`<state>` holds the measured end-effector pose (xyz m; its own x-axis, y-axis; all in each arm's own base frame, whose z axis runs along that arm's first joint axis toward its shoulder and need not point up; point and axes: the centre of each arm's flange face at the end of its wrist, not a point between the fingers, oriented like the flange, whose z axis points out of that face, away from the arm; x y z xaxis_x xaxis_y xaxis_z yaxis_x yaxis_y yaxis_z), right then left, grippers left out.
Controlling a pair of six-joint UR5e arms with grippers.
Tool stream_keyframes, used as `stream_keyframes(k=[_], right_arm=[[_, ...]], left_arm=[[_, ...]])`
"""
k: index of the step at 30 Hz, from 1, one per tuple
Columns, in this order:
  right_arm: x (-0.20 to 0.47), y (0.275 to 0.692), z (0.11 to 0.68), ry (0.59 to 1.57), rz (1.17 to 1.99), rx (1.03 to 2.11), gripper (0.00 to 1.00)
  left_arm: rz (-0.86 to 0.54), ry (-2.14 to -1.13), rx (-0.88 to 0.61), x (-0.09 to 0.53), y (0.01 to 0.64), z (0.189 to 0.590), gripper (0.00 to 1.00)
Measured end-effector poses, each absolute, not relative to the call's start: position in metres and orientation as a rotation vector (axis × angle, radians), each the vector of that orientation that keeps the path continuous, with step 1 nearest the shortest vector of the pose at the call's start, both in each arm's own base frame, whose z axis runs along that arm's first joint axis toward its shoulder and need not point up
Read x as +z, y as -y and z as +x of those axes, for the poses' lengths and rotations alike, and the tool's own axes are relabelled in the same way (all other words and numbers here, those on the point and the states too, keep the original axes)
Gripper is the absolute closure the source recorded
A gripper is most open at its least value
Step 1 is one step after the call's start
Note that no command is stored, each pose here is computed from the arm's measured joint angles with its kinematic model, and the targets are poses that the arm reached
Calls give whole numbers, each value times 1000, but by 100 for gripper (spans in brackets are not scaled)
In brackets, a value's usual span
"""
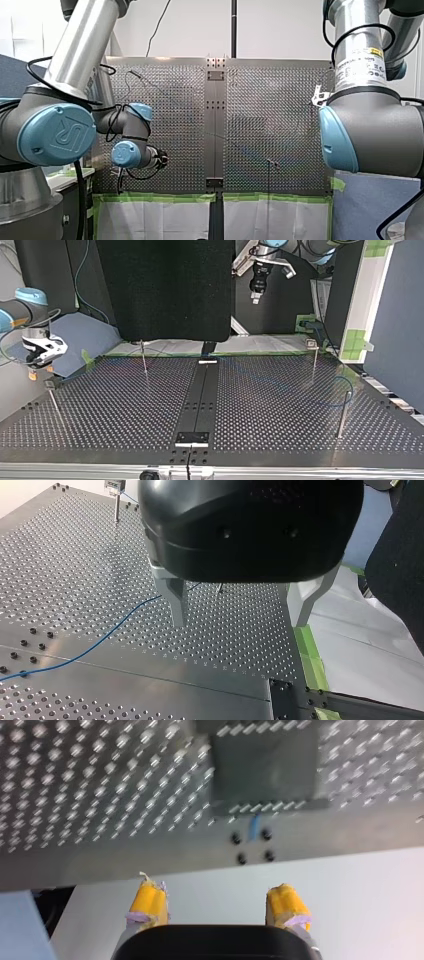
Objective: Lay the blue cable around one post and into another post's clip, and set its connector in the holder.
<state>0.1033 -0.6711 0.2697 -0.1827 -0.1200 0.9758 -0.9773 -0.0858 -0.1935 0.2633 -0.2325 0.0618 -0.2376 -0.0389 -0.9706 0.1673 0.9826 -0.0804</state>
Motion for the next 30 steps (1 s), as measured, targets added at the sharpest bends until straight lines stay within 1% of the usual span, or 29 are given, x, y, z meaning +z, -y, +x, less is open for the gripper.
stream_keyframes(k=[4, 7, 14, 20, 24, 30], right_arm=[[260, 663, 103, 1419, 1259, 1334, 0], [261, 656, 104, 1421, 1235, 1326, 0], [274, 640, 117, 1381, 1191, 1320, 0], [278, 620, 143, 1347, 1168, 1327, 0], [268, 608, 159, 1346, 1182, 1313, 0], [249, 586, 183, 1360, 1228, 1273, 0]], left_arm=[[95, -1802, -193, 62, 232, 263, 0], [95, -1803, -193, 62, 232, 263, 0], [96, -1804, -193, 62, 232, 263, 0], [97, -1806, -193, 61, 232, 263, 0], [97, -1807, -193, 61, 232, 263, 0], [98, -1812, -191, 61, 232, 262, 0]])
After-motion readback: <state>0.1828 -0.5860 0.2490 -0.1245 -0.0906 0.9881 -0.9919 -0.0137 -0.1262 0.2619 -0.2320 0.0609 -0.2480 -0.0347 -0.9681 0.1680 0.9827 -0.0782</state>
